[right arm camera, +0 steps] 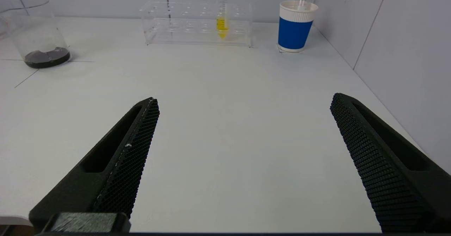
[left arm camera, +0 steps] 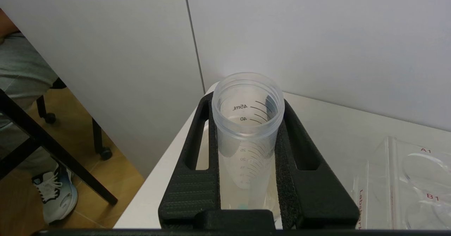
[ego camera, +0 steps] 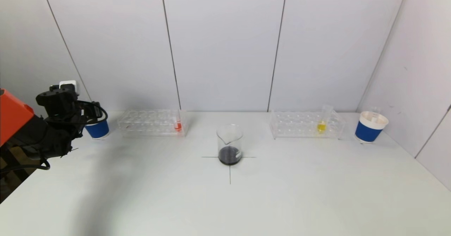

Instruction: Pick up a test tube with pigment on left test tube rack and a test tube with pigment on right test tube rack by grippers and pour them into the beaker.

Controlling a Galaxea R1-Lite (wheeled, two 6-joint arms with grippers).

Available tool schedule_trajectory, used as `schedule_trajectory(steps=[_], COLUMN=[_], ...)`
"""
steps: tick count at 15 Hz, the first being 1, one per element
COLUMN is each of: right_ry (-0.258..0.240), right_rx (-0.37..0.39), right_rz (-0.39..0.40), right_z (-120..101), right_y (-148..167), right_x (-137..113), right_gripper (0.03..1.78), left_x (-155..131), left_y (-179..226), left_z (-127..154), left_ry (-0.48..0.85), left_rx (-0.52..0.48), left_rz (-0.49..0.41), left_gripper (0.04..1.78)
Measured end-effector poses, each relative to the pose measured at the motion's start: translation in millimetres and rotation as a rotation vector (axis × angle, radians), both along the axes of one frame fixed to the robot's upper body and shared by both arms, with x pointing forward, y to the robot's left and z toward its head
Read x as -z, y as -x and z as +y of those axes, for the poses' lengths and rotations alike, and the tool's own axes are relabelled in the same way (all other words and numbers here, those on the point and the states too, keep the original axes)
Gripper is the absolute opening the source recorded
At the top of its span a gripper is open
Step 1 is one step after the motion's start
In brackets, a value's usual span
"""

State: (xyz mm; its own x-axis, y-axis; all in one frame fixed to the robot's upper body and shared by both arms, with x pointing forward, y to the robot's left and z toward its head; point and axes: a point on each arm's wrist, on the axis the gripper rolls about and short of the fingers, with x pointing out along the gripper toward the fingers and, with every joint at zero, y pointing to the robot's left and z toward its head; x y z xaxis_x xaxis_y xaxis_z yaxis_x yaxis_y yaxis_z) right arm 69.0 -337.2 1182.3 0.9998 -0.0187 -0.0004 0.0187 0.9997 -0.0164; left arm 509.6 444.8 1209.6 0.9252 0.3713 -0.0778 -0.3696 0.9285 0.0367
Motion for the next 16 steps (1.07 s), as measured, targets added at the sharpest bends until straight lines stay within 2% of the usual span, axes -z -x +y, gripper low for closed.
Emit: schedule_trajectory(steps=[2, 4, 5, 9, 12, 14, 16], right_ry=[0.0, 0.0, 0.0, 0.0, 0.0, 0.0, 0.0], right_rx=[0.0, 0.0, 0.0, 0.0, 0.0, 0.0, 0.0], right_rz=[0.0, 0.0, 0.0, 0.0, 0.0, 0.0, 0.0], right_z=[0.0, 0.0, 0.0, 0.0, 0.0, 0.0, 0.0], right_y=[0.0, 0.0, 0.0, 0.0, 0.0, 0.0, 0.0], right_x=[0.0, 0.0, 0.0, 0.0, 0.0, 0.0, 0.0], right_gripper=[1.77, 1.77, 1.77, 1.77, 1.77, 1.77, 1.77], left_x=[-0.1, -1.5, -2.1, -3.5, -3.0, -2.8, -3.0], left_y=[0.7, 1.3, 1.4, 1.9, 2.3, 2.4, 2.4], left_z=[-0.1, -0.3, -0.4, -1.0, -0.9, -0.9, -1.0], left_ry=[0.0, 0.0, 0.0, 0.003, 0.004, 0.005, 0.005], left_rx=[0.0, 0.001, 0.002, 0.006, 0.006, 0.006, 0.006], left_rz=[0.001, -0.003, -0.005, -0.011, -0.009, -0.008, -0.01], left_gripper=[0.5, 0.63, 0.74, 1.37, 1.69, 1.77, 1.77])
